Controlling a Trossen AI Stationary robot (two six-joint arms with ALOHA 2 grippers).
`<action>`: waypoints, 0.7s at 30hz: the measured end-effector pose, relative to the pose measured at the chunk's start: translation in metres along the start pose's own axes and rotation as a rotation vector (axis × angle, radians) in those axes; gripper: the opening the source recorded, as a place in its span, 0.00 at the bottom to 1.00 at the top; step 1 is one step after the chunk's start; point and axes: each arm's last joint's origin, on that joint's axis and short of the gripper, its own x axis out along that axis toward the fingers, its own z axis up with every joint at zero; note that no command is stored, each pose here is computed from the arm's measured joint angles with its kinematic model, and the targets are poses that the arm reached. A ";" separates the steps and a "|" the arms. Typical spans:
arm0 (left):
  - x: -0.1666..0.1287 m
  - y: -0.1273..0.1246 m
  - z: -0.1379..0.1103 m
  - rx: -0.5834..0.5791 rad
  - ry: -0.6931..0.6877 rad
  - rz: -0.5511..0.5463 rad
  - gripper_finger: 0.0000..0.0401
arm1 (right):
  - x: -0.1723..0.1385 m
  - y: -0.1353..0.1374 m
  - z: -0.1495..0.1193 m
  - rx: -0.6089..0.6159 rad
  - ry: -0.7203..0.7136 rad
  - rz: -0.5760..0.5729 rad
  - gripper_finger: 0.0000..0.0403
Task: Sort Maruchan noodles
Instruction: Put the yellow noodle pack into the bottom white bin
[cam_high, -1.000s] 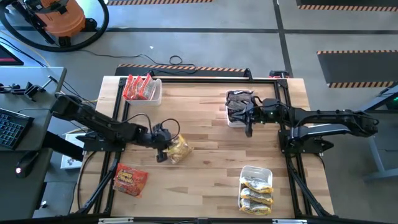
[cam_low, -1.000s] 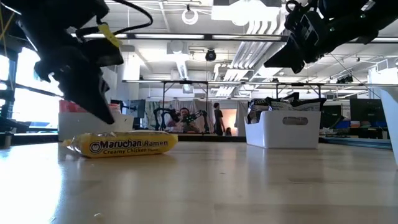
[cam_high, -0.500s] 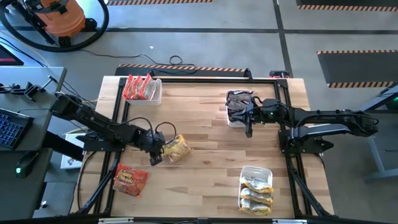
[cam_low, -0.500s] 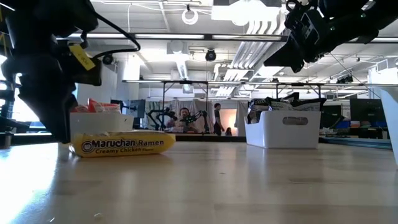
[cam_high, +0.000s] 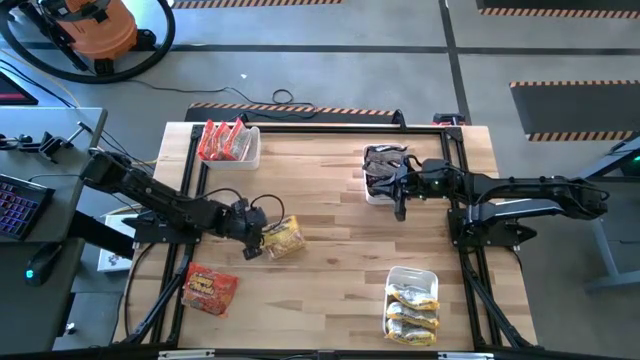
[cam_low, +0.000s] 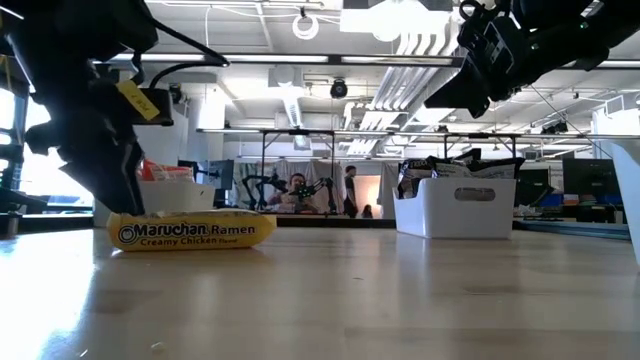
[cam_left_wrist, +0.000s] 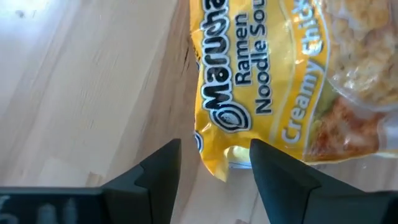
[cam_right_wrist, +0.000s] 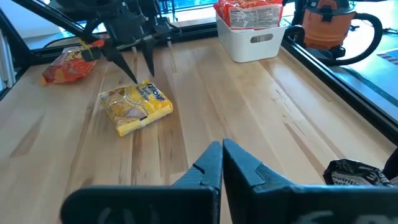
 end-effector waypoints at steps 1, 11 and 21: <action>0.002 0.001 -0.001 0.021 -0.001 0.001 0.46 | 0.000 0.000 0.000 0.000 0.000 0.000 0.00; 0.023 0.013 -0.007 0.040 -0.030 -0.096 0.45 | 0.000 0.000 0.000 0.018 0.000 0.002 0.00; 0.040 0.003 0.003 0.207 -0.137 -0.173 0.09 | 0.000 0.002 0.002 0.066 -0.016 0.057 0.00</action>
